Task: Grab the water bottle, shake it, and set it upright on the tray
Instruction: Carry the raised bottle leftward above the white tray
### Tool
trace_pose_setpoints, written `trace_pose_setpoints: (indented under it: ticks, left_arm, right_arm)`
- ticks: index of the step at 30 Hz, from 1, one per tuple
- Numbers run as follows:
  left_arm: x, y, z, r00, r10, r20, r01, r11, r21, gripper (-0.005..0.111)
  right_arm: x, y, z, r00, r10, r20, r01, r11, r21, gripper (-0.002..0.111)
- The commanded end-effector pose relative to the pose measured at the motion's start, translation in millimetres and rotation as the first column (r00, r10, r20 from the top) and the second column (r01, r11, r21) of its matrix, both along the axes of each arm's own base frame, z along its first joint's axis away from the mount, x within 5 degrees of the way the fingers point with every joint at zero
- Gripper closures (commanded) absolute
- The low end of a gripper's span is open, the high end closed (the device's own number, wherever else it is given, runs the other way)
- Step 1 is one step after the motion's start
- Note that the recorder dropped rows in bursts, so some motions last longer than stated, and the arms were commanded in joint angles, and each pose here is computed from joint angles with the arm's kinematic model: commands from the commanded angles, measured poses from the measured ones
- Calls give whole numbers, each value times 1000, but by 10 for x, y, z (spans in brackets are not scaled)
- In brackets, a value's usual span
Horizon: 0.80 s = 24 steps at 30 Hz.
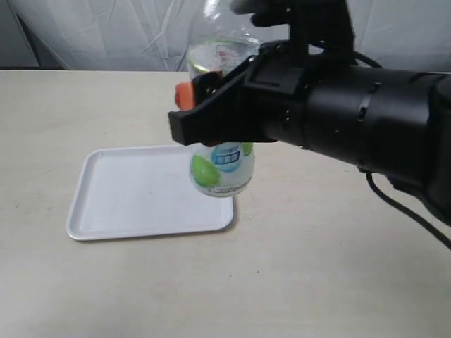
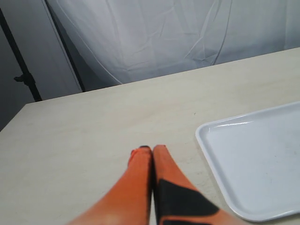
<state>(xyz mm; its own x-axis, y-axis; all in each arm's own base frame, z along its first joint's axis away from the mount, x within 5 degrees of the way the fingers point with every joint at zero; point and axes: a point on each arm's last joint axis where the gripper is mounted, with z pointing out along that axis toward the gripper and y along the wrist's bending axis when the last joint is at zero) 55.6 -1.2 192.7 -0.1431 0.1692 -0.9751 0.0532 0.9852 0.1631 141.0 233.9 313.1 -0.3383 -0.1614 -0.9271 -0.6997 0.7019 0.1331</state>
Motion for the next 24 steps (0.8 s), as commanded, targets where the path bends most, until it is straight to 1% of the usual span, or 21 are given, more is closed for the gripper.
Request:
trace_pose_setpoints:
  ticks: [1,2,3,4,5,6,8,10,12,14,16,19,21,23,24]
  left_arm:
    - [-2,0,-12,1000,0,-1,0,1000,-5,106]
    - [-2,0,-12,1000,0,-1,0,1000,-5,106]
    - [-2,0,-12,1000,0,-1,0,1000,-5,106]
    - [-2,0,-12,1000,0,-1,0,1000,-5,106]
    - [-2,0,-12,1000,0,-1,0,1000,-5,106]
    - [-2,0,-12,1000,0,-1,0,1000,-5,106]
    - [-2,0,-12,1000,0,-1,0,1000,-5,106]
    - [-2,0,-12,1000,0,-1,0,1000,-5,106]
    - [-2,0,-12,1000,0,-1,0,1000,-5,106]
    - [-2,0,-12,1000,0,-1,0,1000,-5,106]
    - [-2,0,-12,1000,0,-1,0,1000,-5,106]
    - [-2,0,-12,1000,0,-1,0,1000,-5,106]
    - [-2,0,-12,1000,0,-1,0,1000,-5,106]
    - [-2,0,-12,1000,0,-1,0,1000,-5,106]
    - [-2,0,-12,1000,0,-1,0,1000,-5,106]
  right_arm:
    - [190,-171,221,956,-271,115,276,961,-31,109]
    - [162,-194,390,957,-234,170,241,970,-19,109]
    - [109,-200,544,964,-181,195,180,983,25,109]
    - [74,-210,612,968,-154,198,146,988,54,109]
    - [68,-219,614,968,-153,199,145,988,56,109]
    - [71,-221,534,970,-156,187,151,988,36,109]
    - [91,-189,254,978,-165,127,168,986,-18,109]
    - [101,-154,-177,984,-174,40,178,978,-111,109]
    - [80,-119,-462,988,-150,-24,144,975,-172,109]
    - [65,-91,-510,992,-123,-41,114,977,-178,109]
    - [70,-97,-240,993,-120,6,120,987,-107,109]
    - [18,-150,385,990,-82,114,76,995,57,109]
    - [-16,-199,649,982,-72,173,53,992,112,109]
    - [27,-211,537,979,-114,166,104,992,67,109]
    - [41,-191,393,983,-118,138,114,993,34,109]
